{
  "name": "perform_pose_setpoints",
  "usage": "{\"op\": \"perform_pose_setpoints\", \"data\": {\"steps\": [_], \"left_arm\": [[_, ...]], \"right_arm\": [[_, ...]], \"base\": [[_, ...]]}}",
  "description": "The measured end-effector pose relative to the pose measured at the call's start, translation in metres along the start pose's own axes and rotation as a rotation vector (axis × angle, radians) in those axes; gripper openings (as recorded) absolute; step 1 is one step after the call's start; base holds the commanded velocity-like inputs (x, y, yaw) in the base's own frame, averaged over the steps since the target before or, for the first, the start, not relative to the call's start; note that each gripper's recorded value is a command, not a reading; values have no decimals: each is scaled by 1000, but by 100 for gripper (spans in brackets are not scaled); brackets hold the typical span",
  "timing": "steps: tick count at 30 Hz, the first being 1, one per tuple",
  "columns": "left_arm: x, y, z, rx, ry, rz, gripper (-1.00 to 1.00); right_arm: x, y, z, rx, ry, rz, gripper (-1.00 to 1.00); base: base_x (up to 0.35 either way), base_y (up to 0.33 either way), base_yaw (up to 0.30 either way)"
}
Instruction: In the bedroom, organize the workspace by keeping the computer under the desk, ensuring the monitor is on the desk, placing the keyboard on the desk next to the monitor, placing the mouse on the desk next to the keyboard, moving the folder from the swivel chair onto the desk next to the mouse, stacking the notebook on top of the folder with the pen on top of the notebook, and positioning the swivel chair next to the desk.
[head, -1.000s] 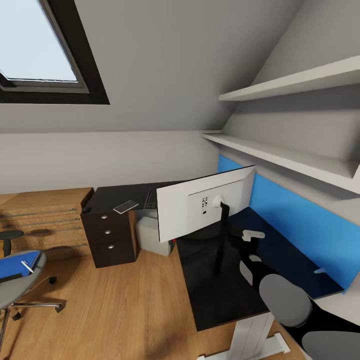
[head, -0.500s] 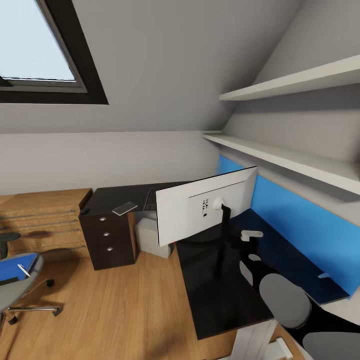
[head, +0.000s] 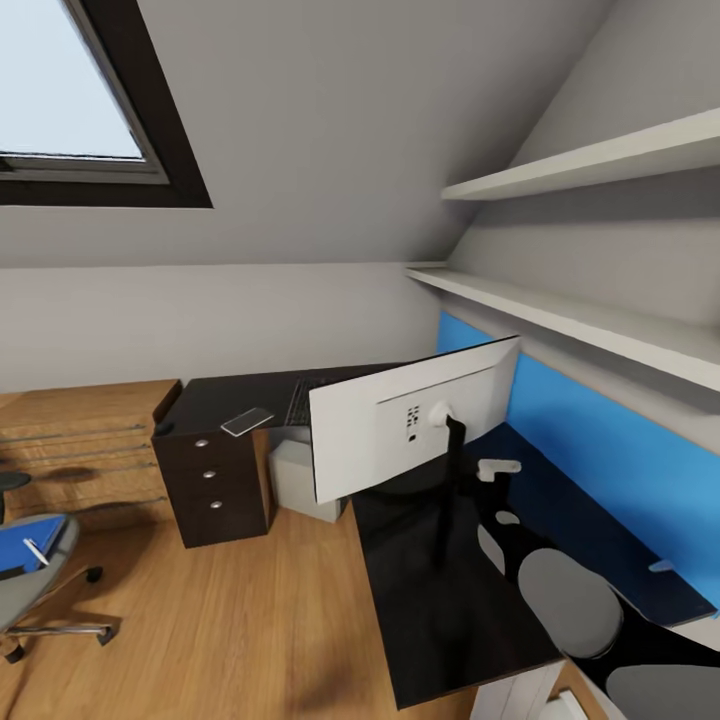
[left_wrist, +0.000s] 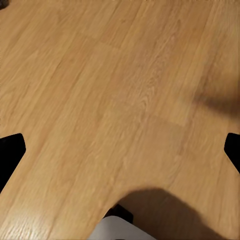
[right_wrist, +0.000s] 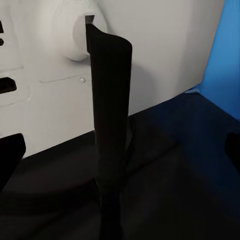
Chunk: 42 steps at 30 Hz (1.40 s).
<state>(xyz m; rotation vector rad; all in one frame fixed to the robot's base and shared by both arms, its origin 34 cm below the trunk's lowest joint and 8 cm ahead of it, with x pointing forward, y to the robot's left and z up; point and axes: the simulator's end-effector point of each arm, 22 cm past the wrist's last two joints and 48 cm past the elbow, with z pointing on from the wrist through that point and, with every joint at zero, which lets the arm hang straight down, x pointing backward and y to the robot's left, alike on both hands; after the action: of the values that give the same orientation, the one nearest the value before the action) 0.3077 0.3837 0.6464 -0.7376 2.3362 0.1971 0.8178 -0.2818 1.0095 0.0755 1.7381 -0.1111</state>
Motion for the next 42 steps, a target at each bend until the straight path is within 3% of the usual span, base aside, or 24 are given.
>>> {"op": "perform_pose_setpoints", "data": {"steps": [31, 42], "left_arm": [[10, 3, 26, -12, 4, 0, 100], [-53, -47, 65, 90, 62, -37, 100]], "right_arm": [[24, 9, 10, -23, -15, 7, 100], [36, 8, 15, -21, -17, 5, 100]], "base": [[4, 0, 0], [0, 0, 0]]}}
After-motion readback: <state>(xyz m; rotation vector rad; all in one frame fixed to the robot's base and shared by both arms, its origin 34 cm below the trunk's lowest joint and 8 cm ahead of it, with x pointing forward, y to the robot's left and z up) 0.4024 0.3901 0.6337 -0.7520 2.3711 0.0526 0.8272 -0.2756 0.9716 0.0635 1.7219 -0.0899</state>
